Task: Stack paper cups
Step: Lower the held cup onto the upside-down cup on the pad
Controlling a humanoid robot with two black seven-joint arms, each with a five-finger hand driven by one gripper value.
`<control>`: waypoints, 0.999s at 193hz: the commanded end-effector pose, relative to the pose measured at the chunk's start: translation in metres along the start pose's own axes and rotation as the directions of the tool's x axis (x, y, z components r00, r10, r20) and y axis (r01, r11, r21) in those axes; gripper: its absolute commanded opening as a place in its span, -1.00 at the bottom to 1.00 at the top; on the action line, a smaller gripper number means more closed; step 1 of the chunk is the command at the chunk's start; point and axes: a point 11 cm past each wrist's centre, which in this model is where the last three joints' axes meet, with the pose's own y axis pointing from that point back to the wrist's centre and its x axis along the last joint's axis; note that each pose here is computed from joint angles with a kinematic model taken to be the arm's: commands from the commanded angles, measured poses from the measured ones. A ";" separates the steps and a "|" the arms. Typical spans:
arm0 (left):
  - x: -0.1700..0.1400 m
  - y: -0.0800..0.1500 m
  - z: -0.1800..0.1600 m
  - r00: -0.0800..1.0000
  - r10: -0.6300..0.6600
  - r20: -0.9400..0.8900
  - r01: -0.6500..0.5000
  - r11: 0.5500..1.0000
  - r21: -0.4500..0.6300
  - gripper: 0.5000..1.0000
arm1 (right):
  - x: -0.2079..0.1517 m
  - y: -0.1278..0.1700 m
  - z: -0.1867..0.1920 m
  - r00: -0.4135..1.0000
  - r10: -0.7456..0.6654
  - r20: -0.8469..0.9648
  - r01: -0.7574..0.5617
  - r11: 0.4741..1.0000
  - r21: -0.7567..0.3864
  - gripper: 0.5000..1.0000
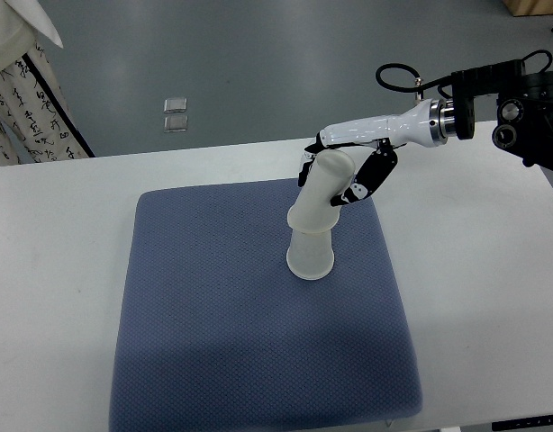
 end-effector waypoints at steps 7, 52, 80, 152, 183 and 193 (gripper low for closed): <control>0.000 0.000 0.000 1.000 0.000 0.000 0.000 1.000 0.000 1.00 | -0.001 0.000 0.000 1.000 -0.005 -0.001 0.005 1.000 0.000 -0.01; 0.000 0.000 0.000 1.000 0.000 0.000 0.000 1.000 0.000 1.00 | -0.004 0.000 0.002 1.000 -0.017 -0.001 0.017 1.000 -0.008 0.00; 0.000 0.000 0.000 1.000 0.000 0.000 0.000 1.000 0.000 1.00 | -0.003 0.001 0.000 1.000 -0.026 -0.001 0.026 1.000 -0.005 -0.01; 0.000 0.000 0.000 1.000 0.001 0.001 -0.001 1.000 0.000 1.00 | -0.008 -0.003 -0.002 0.999 -0.039 -0.003 0.039 0.999 0.004 0.08; 0.000 0.000 0.000 1.000 0.000 0.000 0.000 1.000 0.000 1.00 | -0.012 -0.005 0.001 0.999 -0.042 0.002 0.042 0.999 -0.025 0.43; 0.000 0.000 0.000 1.000 -0.001 0.001 0.001 1.000 0.000 1.00 | -0.014 -0.008 0.001 0.999 -0.047 0.004 0.047 0.999 -0.025 0.44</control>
